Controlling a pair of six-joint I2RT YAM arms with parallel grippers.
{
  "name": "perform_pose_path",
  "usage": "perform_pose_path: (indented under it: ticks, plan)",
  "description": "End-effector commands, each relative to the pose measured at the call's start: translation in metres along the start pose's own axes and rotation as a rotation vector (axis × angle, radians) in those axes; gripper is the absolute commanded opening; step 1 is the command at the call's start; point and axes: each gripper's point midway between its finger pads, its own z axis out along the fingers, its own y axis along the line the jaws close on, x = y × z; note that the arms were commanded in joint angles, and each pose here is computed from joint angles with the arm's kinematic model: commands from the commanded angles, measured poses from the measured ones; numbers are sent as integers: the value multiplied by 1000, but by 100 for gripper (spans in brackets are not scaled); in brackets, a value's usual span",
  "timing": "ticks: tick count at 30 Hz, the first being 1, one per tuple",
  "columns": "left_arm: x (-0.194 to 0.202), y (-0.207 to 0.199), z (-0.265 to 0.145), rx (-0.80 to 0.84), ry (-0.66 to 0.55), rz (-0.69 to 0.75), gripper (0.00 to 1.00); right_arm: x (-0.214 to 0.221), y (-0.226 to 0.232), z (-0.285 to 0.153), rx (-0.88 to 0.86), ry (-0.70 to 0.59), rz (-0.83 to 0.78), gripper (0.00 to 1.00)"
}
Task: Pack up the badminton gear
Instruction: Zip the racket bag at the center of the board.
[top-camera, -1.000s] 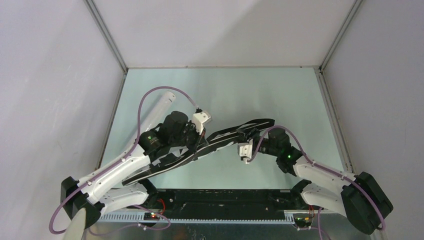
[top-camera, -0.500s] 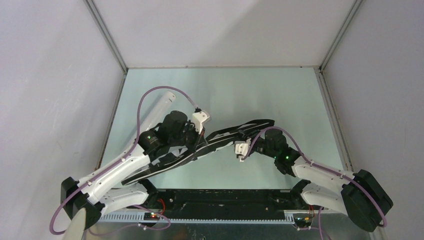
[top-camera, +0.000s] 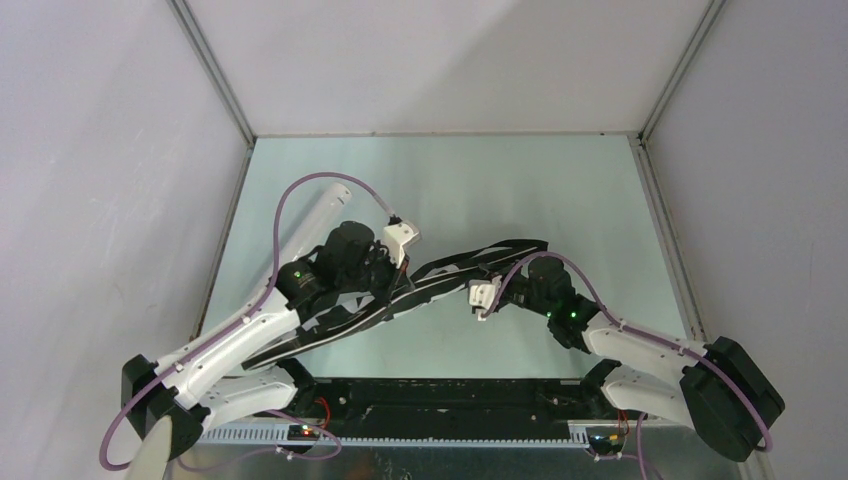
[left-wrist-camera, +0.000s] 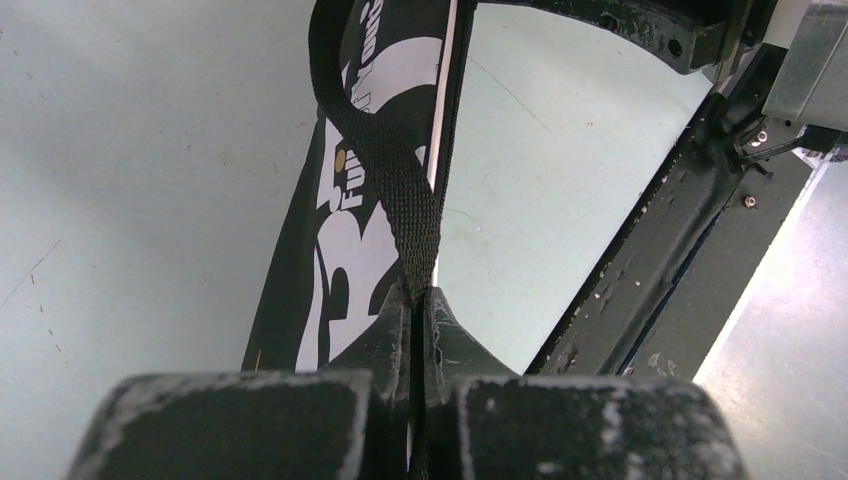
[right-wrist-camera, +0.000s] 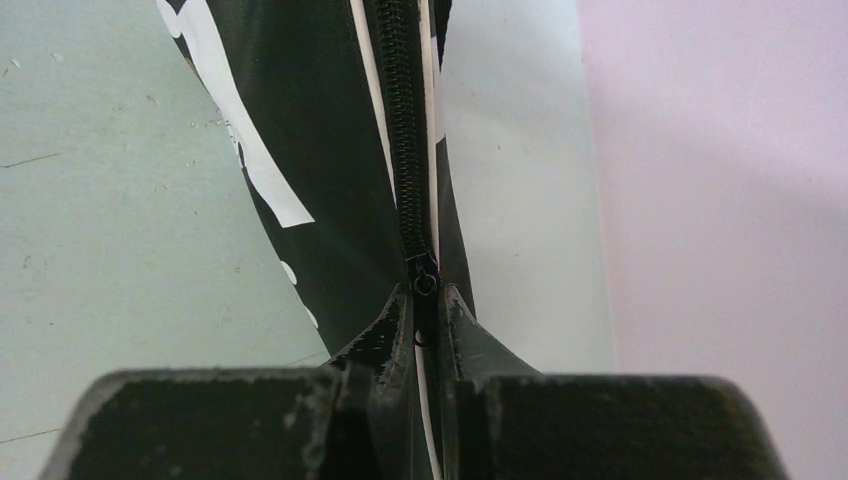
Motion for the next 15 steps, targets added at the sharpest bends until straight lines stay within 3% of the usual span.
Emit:
perform_pose_path:
  ticks: [1, 6, 11, 15]
  plan:
    - [4, 10, -9, -61, 3, -16, 0, -4, -22, -3, 66, 18, 25, 0]
    - [15, 18, -14, -107, 29, -16, 0, 46, -33, -16, 96, 222, 154, 0]
    - [29, 20, -17, -119, 71, -23, 0, 112, -18, -36, 38, 534, 223, 0]
    - [36, 23, -20, -125, 96, -23, 0, 138, -22, -48, 51, 671, 257, 0]
